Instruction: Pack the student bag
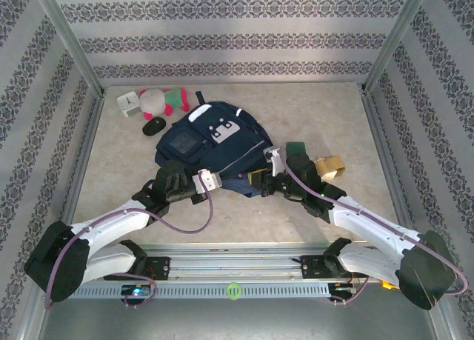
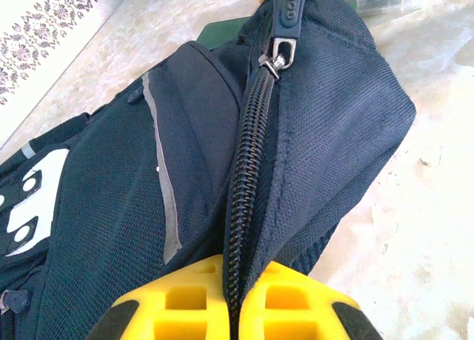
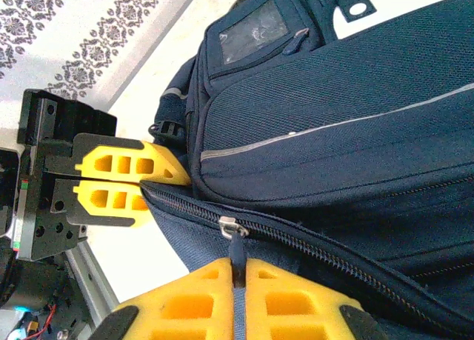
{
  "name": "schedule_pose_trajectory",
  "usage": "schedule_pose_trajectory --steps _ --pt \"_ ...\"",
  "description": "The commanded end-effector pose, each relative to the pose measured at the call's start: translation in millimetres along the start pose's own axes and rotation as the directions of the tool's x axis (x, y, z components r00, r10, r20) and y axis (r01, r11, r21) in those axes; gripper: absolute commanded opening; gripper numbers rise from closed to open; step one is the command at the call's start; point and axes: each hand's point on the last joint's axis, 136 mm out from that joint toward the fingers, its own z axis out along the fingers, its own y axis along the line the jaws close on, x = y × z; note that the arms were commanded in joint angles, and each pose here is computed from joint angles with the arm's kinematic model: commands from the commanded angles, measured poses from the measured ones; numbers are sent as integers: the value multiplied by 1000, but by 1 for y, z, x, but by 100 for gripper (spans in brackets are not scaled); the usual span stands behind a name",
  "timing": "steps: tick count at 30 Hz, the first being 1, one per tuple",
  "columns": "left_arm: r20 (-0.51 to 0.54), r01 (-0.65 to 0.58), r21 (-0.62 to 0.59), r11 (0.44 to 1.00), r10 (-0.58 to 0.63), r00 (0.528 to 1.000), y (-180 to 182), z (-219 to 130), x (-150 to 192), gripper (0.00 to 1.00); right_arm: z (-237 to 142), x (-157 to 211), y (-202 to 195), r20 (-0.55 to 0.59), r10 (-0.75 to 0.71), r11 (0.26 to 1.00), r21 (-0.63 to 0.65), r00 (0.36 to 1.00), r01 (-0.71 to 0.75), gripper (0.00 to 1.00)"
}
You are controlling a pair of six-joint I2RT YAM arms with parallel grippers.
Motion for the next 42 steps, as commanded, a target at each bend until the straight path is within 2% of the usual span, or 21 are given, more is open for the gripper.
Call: schedule_pose_trajectory --steps 1,7,19,21,26,28,34,39,41,42 --pt "120 -52 -75 996 61 991 24 -4 -40 0 3 2 4 -9 -20 999 -27 1000 19 11" --pt "111 -67 -66 996 74 991 22 -3 -39 0 8 7 5 -53 -25 999 -50 998 22 15" --pt "103 -86 -60 995 92 990 21 -3 -39 0 11 -3 9 -56 -44 996 -80 997 39 21" --pt "102 -87 -60 994 93 990 21 -3 -38 0 12 -5 11 -59 -47 995 -88 997 41 20" --pt "97 -92 -70 993 98 990 23 -4 -38 0 15 -1 10 -95 -46 995 -91 994 38 4" --pt "82 -93 -75 993 100 992 23 -5 -35 0 13 4 4 -126 -43 998 -60 991 36 0" --pt "-4 -107 -83 991 107 994 21 -12 -15 0 -13 16 -40 -200 30 993 118 979 -6 0" --pt "-64 -107 -80 991 102 993 19 -19 -4 0 -20 19 -42 -232 19 997 82 973 0 0" --pt "-61 -107 -51 993 103 993 14 -21 -5 6 -17 19 -30 -243 5 1000 14 970 -1 0" --pt "-50 -99 -22 995 98 994 10 -22 -8 16 -15 19 -23 -245 -7 1000 -17 970 3 0"
